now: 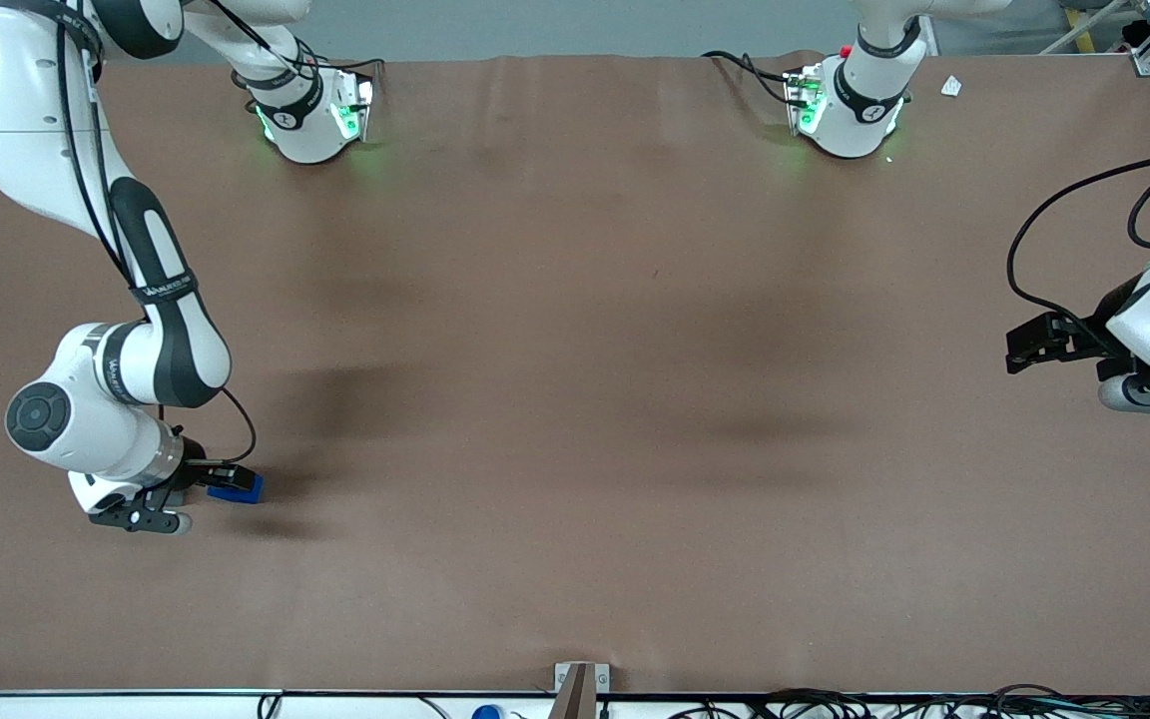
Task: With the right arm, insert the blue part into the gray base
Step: 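Lift the blue block and carry it above the gray base's hole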
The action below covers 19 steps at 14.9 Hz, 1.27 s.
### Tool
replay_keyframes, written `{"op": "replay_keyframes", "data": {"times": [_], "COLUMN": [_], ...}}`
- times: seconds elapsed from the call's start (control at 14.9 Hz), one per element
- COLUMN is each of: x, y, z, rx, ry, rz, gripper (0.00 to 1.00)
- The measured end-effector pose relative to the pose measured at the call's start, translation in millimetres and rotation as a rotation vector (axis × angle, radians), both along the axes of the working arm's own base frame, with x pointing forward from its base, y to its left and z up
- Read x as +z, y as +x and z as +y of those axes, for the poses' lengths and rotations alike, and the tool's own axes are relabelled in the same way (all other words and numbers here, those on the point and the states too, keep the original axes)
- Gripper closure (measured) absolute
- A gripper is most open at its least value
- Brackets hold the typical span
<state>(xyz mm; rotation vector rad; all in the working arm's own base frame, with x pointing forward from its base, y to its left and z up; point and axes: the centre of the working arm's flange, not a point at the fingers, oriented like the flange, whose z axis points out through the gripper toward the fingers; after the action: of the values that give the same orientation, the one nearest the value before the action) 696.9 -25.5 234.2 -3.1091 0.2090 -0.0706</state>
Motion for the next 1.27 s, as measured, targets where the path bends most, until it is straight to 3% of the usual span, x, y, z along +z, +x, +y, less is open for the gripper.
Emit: {"op": "replay_keyframes", "data": {"times": [0.4, 0.47, 0.74, 0.8, 1.01, 1.27], "x": [-5.1, -4.9, -4.1, -3.0, 27.8, 127.1], "y": [-0.8, -0.7, -0.4, -1.0, -0.9, -3.4], "z": [-3.1, -3.2, -8.5, -15.1, -45.8, -86.9], "rx": [-0.004, -0.005, -0.005, 0.008, 0.063, 0.129], "ry": [-0.001, -0.001, -0.002, -0.003, 0.01, 0.022], "rz": [0.007, 0.006, 0.007, 0.021, 0.128, 0.157], "gripper": [0.4, 0.48, 0.49, 0.49, 0.49, 0.49]}}
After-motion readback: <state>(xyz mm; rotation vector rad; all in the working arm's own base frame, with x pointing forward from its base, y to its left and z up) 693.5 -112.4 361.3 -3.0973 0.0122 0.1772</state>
